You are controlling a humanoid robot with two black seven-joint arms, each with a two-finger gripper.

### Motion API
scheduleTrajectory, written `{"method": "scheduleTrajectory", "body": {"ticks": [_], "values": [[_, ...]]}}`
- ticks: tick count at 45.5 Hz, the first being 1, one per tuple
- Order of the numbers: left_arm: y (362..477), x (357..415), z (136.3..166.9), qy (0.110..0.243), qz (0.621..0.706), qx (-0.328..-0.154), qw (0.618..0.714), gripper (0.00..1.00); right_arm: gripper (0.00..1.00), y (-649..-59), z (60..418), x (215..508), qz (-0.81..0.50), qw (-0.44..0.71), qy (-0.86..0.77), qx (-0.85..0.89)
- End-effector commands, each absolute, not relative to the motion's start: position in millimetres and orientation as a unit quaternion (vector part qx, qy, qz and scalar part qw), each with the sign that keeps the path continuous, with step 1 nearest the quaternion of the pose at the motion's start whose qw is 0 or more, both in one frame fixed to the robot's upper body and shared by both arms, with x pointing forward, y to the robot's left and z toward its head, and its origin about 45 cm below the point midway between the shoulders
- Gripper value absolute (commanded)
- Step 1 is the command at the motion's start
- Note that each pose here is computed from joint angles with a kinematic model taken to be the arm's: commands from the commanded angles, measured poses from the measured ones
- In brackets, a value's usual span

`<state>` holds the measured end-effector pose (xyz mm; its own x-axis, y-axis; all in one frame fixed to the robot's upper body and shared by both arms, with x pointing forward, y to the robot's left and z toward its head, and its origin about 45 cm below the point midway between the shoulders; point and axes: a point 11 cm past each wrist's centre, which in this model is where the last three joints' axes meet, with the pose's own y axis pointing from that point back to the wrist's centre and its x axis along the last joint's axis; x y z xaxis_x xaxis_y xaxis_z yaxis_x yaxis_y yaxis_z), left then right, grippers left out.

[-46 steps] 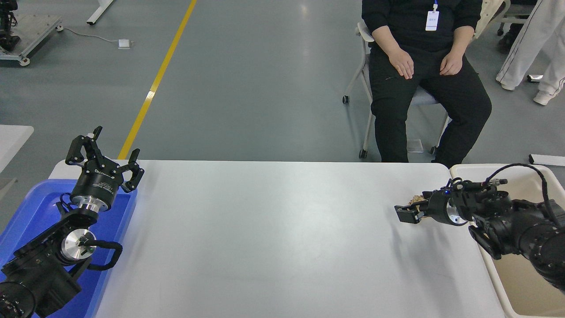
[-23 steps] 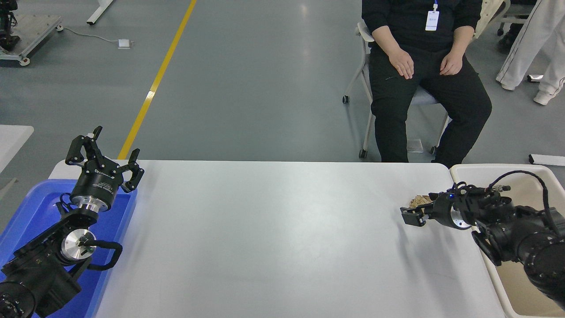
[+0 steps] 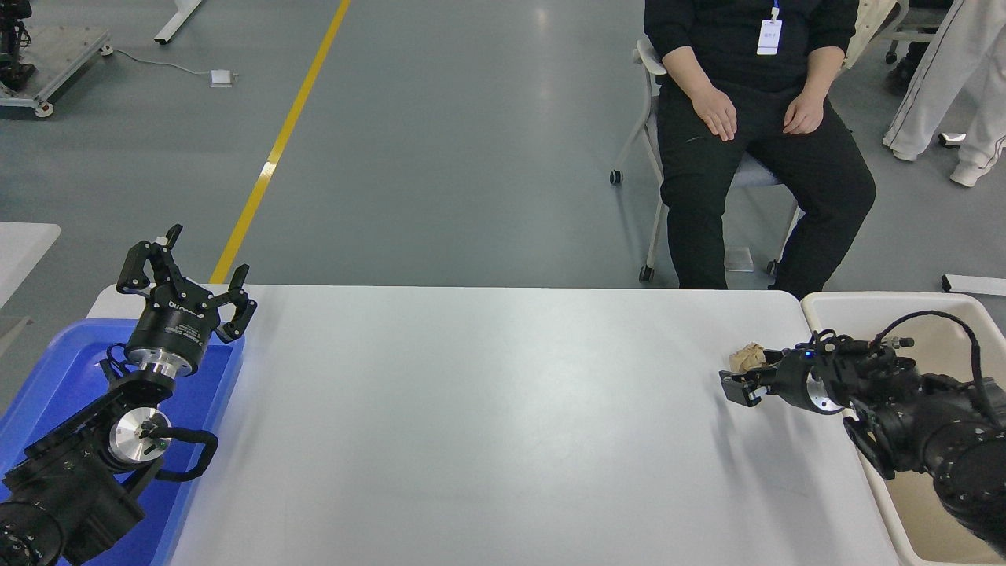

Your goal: Clean the table surface

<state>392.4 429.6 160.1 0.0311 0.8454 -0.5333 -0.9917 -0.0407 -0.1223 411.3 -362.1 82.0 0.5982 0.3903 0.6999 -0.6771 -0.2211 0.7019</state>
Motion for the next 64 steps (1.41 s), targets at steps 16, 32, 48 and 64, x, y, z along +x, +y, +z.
{"method": "scheduleTrajectory", "body": {"ticks": [16,32,48,64], "values": [[429.6,392.4,160.1,0.151,0.6794,-0.242,0.676,1.0,0.53,-355.8,79.4,411.1,0.43,0.609,-0.118,0.655],[429.6,392.4,160.1,0.151,0.6794,-0.242,0.676,1.0,0.0,-358.6,86.3,416.8,0.39,0.609,-0.15,0.674],[429.6,392.4,160.1,0.151,0.6794,-0.242,0.676,1.0,0.0,-358.9,126.6,447.2,0.361,0.547,-0.297,0.695],[429.7,392.4,160.1,0.151,0.6796,-0.243,0.6755,1.0,0.0,-385.3,230.4,490.7,0.344,0.408,-0.466,0.705]]}}
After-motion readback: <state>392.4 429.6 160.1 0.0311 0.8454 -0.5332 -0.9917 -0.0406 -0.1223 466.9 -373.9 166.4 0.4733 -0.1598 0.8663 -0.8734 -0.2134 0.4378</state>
